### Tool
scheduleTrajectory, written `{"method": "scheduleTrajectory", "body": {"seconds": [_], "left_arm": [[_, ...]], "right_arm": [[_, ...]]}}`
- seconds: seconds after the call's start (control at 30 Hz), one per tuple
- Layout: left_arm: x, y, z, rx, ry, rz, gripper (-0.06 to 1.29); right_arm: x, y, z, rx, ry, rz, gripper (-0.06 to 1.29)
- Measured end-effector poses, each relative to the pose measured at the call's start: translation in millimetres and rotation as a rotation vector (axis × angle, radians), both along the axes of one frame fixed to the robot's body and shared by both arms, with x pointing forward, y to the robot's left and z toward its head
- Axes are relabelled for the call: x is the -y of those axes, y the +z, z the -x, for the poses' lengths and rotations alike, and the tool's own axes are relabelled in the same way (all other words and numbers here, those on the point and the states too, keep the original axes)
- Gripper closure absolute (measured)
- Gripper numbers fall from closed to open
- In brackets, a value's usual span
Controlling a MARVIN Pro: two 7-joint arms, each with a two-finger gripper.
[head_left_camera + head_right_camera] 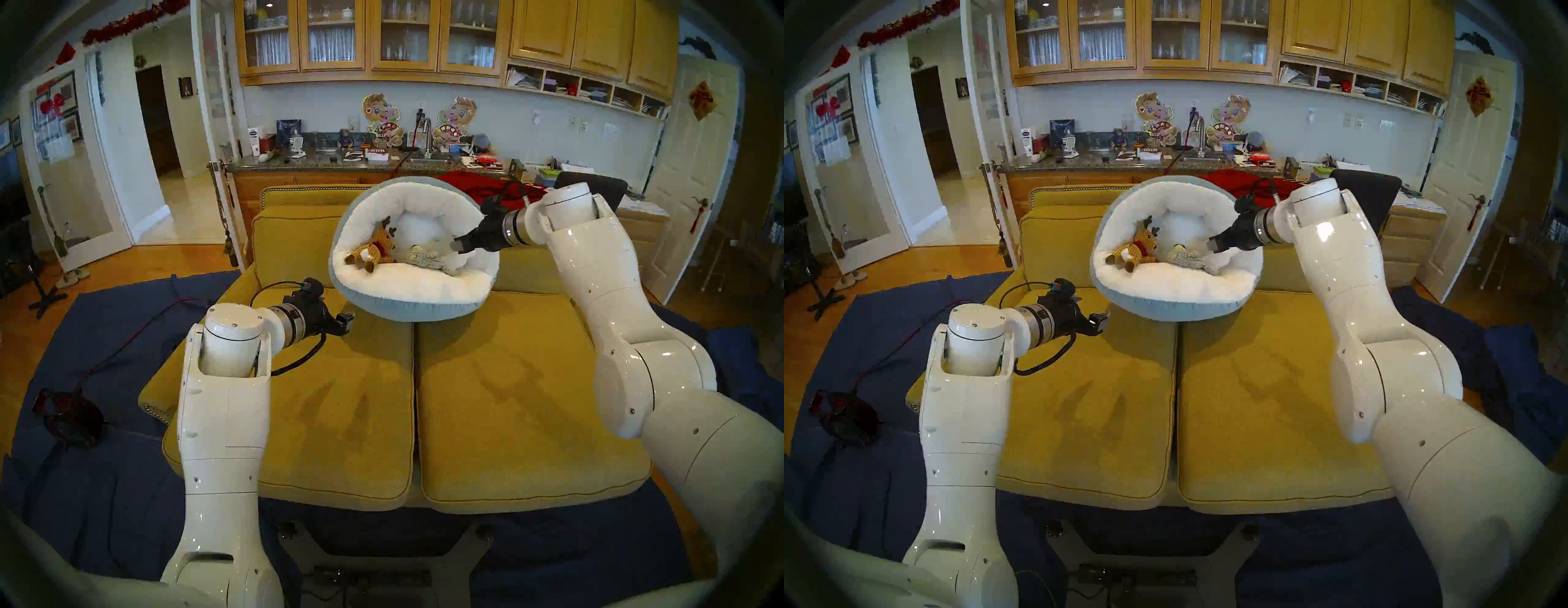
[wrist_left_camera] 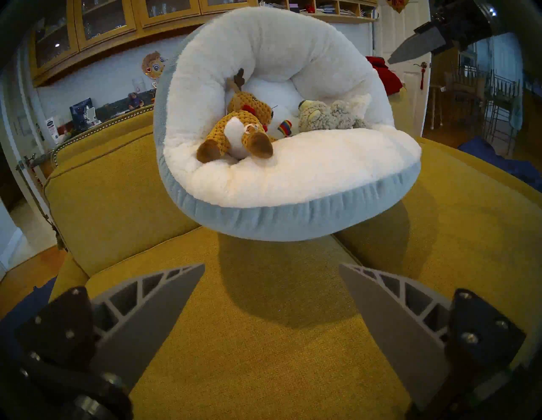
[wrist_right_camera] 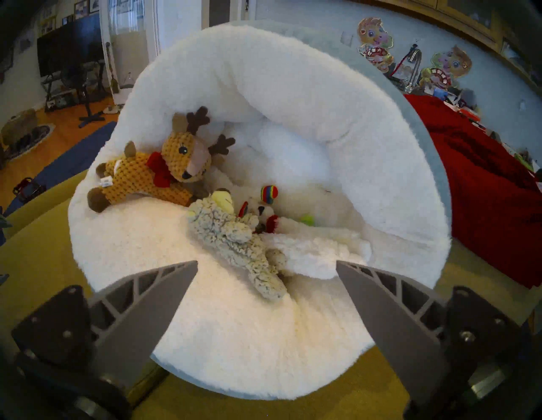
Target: Put toys into dog bed
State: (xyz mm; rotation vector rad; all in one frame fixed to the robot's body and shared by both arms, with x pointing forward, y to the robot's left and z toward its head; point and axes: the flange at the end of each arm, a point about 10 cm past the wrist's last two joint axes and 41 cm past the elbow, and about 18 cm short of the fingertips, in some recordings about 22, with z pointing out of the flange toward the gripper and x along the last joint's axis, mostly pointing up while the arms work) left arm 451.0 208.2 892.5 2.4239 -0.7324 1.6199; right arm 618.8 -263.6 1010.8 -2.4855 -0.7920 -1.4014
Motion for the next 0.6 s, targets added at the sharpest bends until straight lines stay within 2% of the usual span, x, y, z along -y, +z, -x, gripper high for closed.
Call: {"method": "scheduleTrajectory", "body": {"seconds": [0.13, 0.6], "left_arm": [[0.0, -0.1, 0.0, 0.000, 0.000, 0.000, 0.00], [0.0, -0.4, 0.1, -0.001, 0.000, 0.000, 0.00]], "right_arm": [[12.2, -6.5, 7.3, -0.015, -0.011, -0.010, 0.01], [61.5, -51.9, 49.8, -0.097, -0.039, -0.054, 0.01]]}}
